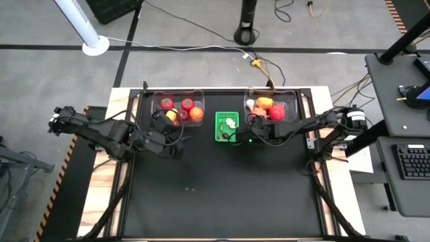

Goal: Sort produce into baskets
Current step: Put the garlic into the right transparent bin

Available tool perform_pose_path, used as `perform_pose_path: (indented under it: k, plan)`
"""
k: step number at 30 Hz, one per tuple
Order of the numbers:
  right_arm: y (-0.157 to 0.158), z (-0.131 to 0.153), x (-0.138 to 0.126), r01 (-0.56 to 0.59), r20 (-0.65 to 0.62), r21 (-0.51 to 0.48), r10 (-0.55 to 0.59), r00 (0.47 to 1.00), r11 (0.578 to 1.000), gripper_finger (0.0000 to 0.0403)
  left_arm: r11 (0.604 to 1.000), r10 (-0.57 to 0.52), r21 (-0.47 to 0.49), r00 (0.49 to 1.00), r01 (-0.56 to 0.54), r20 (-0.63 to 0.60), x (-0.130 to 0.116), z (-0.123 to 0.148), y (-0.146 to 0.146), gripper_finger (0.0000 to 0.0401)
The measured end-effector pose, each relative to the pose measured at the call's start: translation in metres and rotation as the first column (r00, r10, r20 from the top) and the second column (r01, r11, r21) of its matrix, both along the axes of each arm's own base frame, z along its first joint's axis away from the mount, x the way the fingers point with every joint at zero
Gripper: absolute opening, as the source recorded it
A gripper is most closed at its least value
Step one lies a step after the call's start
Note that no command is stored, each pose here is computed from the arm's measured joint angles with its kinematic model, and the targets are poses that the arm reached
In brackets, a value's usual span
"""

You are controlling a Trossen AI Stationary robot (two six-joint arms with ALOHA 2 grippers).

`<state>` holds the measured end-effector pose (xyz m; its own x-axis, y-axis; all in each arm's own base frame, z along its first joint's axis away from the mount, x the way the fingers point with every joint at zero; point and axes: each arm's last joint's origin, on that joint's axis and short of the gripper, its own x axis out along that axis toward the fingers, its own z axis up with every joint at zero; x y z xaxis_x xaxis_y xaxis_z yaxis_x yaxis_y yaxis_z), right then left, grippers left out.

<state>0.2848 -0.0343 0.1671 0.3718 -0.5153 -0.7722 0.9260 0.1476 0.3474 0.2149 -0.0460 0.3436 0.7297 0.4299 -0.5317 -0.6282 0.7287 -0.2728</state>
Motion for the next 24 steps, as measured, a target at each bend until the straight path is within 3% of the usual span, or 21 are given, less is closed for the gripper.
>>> perform_pose_path:
  k: [24]
  plan:
    - [-0.0004, -0.0002, -0.0005, 0.008, -0.005, -0.014, -0.008, 1.0, 1.0, 0.0063, 1.0, 0.0, 0.0, 1.0, 0.0, 0.0, 0.0, 0.0, 0.0, 0.0287]
